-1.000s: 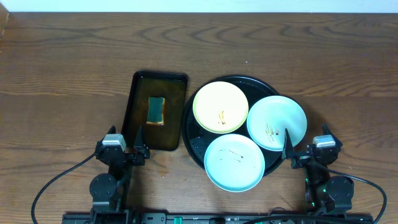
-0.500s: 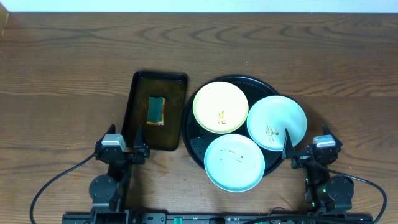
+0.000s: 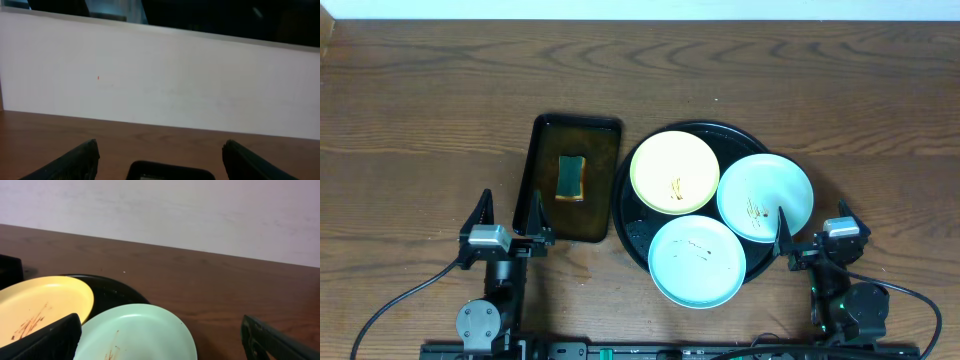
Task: Clean dirty plates on tray and stack at the side
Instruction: 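Reach the left gripper to the sponge on the rectangular tray and grasp it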
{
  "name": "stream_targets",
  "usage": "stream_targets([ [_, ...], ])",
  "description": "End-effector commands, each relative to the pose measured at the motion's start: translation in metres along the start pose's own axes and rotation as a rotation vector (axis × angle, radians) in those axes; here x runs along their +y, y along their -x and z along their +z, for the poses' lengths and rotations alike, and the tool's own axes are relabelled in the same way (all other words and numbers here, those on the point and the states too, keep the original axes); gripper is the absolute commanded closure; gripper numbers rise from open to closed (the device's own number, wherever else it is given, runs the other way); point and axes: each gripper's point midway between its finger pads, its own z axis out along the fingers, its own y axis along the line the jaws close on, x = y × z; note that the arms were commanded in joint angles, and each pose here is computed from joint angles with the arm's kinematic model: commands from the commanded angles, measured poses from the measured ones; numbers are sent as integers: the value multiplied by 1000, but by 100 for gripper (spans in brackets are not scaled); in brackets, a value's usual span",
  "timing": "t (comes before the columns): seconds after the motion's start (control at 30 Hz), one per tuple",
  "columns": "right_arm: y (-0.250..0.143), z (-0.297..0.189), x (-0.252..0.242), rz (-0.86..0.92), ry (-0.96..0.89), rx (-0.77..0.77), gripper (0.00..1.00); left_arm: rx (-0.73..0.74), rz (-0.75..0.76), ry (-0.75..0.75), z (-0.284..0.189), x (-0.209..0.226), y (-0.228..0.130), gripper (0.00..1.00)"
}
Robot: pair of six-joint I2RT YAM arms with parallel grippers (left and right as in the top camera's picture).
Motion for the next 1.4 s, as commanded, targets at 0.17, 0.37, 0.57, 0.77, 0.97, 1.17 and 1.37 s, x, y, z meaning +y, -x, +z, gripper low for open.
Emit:
stream_targets([
  [0.17, -2, 0, 1, 16, 3, 4, 1, 50, -141, 18, 5, 3, -5, 21],
  [0.37, -2, 0, 1, 16, 3, 4, 1, 133, -124, 47, 18, 5, -4, 21],
  [0.57, -2, 0, 1, 16, 3, 4, 1, 259, -84, 91, 39, 11, -8, 21],
  [0.77, -2, 0, 1, 16, 3, 4, 1, 430, -78, 120, 65, 14, -26, 21],
  [0.97, -2, 0, 1, 16, 3, 4, 1, 487, -85, 120, 82, 14, -34, 20],
  [1.17, -2, 0, 1, 16, 3, 4, 1, 547, -92, 112, 82, 13, -46, 20],
  [1.37, -2, 0, 1, 16, 3, 4, 1, 692, -99, 132, 68, 12, -53, 20],
])
